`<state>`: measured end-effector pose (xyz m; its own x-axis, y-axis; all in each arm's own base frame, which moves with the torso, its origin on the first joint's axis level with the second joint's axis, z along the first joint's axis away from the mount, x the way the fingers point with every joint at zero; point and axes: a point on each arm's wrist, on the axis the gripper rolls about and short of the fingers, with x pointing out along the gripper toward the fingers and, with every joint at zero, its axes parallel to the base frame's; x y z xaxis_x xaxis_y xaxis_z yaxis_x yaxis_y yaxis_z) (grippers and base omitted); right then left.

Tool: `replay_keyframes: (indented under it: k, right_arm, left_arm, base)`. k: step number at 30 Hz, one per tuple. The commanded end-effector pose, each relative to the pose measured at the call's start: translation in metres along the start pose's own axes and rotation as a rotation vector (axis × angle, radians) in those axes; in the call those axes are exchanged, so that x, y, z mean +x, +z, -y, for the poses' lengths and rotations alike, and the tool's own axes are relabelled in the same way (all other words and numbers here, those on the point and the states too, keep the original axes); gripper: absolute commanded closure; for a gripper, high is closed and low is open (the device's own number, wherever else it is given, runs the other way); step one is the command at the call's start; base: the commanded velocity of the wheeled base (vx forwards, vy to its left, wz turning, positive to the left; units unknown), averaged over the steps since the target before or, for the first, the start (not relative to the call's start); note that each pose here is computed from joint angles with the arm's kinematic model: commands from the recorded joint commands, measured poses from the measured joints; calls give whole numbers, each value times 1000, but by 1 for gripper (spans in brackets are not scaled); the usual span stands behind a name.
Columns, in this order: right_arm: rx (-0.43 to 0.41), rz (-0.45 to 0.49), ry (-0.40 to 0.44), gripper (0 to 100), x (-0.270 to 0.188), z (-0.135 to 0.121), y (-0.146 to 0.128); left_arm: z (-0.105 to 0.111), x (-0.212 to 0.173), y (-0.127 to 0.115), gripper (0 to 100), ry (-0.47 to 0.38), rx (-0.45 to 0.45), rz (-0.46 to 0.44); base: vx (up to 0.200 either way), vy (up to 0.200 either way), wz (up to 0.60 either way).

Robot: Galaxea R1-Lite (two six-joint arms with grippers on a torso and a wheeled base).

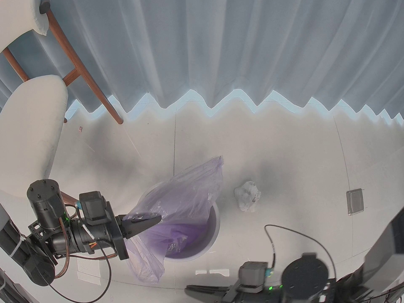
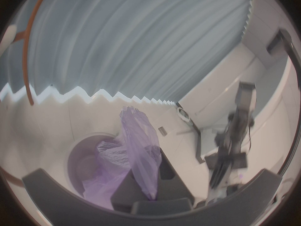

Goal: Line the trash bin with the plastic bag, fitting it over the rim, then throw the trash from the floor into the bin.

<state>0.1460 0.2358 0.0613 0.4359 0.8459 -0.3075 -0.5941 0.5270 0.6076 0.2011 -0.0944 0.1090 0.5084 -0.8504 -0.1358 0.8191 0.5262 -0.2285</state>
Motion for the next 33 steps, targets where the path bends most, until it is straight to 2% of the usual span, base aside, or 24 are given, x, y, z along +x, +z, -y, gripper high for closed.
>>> replay_keyframes:
  k: [1, 4, 7, 10, 12, 13, 16, 19, 24, 30, 33]
  right_arm:
    - [21, 252, 1, 100, -72, -12, 59]
    - [40, 302, -45, 100, -88, -15, 78]
    - [69, 247, -123, 100, -97, -16, 84]
    - [121, 204, -193, 100, -99, -20, 91]
    - [172, 208, -227, 100, -97, -25, 100]
    - [201, 209, -228, 0, -95, -27, 104]
    - [310, 211, -211, 0, -89, -36, 114]
    - [338, 154, -218, 0, -83, -41, 108]
    - [356, 33, -332, 0, -63, -26, 92]
    - [366, -11, -432, 0, -48, -12, 85]
    - [406, -43, -487, 0, -43, -4, 79]
  left_arm:
    - [17, -13, -31, 100, -43, 176, -120]
    - [21, -18, -43, 100, -64, 281, -171]
    - [18, -15, -50, 100, -92, 367, -205]
    - [18, -13, -53, 100, -106, 392, -215]
    - [22, -11, -54, 100, -133, 406, -217]
    - [25, -9, -54, 100, -148, 411, -216]
    - [33, -6, -54, 100, -190, 427, -209]
    - [36, -5, -55, 100, -209, 428, -213]
    - [36, -5, -55, 100, -209, 429, -214]
    - [39, -7, -51, 100, -212, 444, -198]
    - [40, -8, -51, 100, -206, 444, -199]
  base:
    - [0, 0, 0]
    - [0, 0, 0]
    - [0, 0, 0]
    - [0, 0, 0]
    - [0, 0, 0]
    - [0, 0, 0]
    - [0, 0, 0]
    - [0, 0, 0]
    - [0, 0, 0]
    - [0, 0, 0]
    - [0, 0, 0]
